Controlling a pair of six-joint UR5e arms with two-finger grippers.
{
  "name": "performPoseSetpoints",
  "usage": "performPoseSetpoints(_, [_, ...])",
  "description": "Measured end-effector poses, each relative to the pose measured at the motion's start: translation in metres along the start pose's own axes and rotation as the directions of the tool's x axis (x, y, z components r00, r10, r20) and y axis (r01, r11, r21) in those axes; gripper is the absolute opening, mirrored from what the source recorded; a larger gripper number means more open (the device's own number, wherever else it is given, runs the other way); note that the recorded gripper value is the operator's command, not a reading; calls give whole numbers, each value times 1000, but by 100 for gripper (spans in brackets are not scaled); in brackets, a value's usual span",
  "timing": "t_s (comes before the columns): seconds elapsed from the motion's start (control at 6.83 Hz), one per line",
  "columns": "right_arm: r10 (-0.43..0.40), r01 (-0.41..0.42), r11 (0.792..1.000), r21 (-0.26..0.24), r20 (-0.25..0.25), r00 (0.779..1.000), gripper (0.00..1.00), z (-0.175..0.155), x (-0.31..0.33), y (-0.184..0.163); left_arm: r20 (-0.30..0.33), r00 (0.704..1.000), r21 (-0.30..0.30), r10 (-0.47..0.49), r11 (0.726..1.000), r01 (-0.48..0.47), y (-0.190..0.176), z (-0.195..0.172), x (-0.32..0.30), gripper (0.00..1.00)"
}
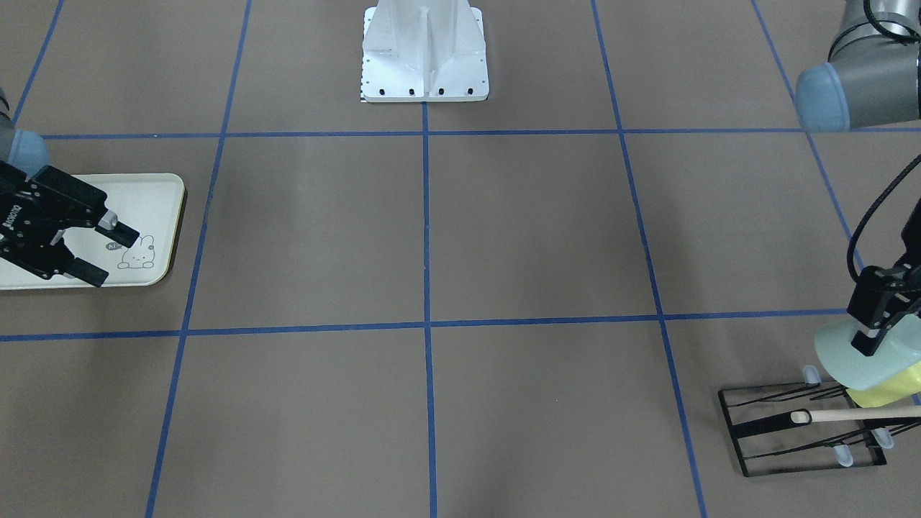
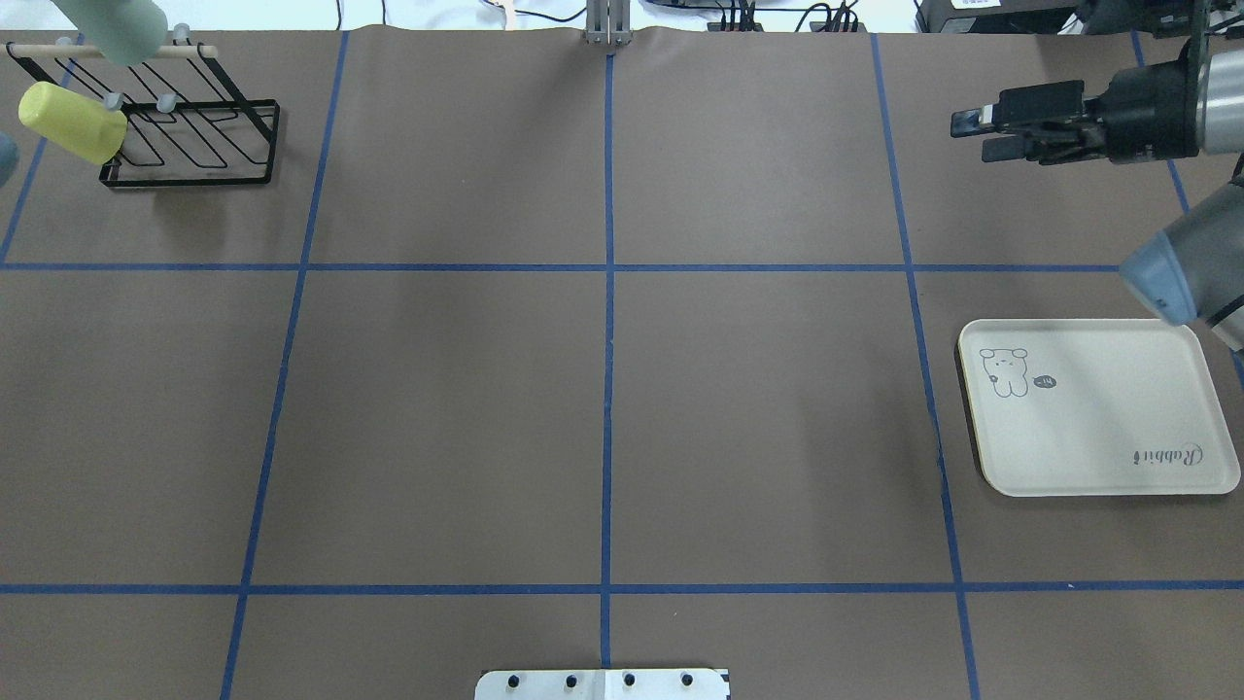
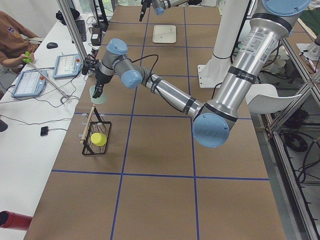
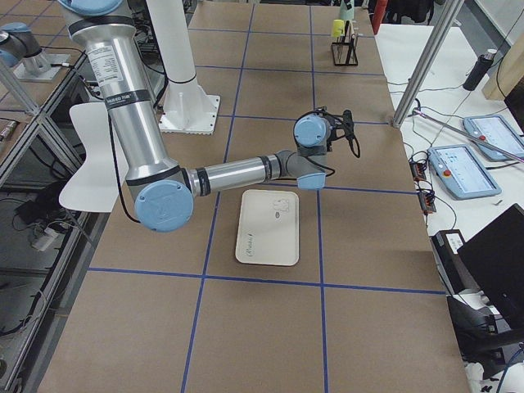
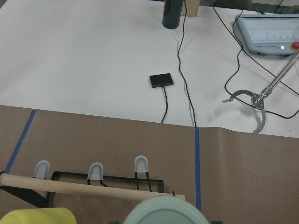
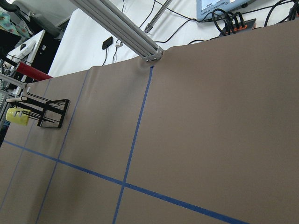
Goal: Left arm grabs green cup and hands to right arm on tray
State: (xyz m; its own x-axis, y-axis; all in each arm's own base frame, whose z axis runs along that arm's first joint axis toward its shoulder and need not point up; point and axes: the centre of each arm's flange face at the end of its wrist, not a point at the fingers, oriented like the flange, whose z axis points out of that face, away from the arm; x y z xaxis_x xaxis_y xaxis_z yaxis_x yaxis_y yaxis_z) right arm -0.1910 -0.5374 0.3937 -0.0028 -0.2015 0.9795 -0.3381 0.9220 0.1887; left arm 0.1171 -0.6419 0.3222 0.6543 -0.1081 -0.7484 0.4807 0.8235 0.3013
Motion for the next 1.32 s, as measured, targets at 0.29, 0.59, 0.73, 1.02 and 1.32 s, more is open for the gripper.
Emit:
performPoseSetpoints(0.29, [69, -71, 997, 20, 91, 993, 99, 4, -5, 18, -12, 998, 8, -60, 998, 61, 3, -51, 26, 13])
performPoseSetpoints(0.59, [157, -169, 985, 38, 216, 964, 99, 4, -16, 32, -104, 967, 10, -232, 972, 235, 16, -84, 65, 13])
performPoseSetpoints(0.73, [197, -216, 976, 36, 285, 938, 99, 7, -21, 41, -187, 926, -24, -327, 944, 329, 36, -91, 96, 13])
performPoseSetpoints(1.02, [264, -286, 958, 1, 384, 885, 99, 19, -31, 60, -351, 796, -152, -494, 869, 472, 77, -100, 148, 13])
performPoseSetpoints(1.32, [291, -311, 950, -41, 479, 828, 99, 38, -43, 86, -391, 652, -320, -650, 760, 566, 110, -109, 190, 13])
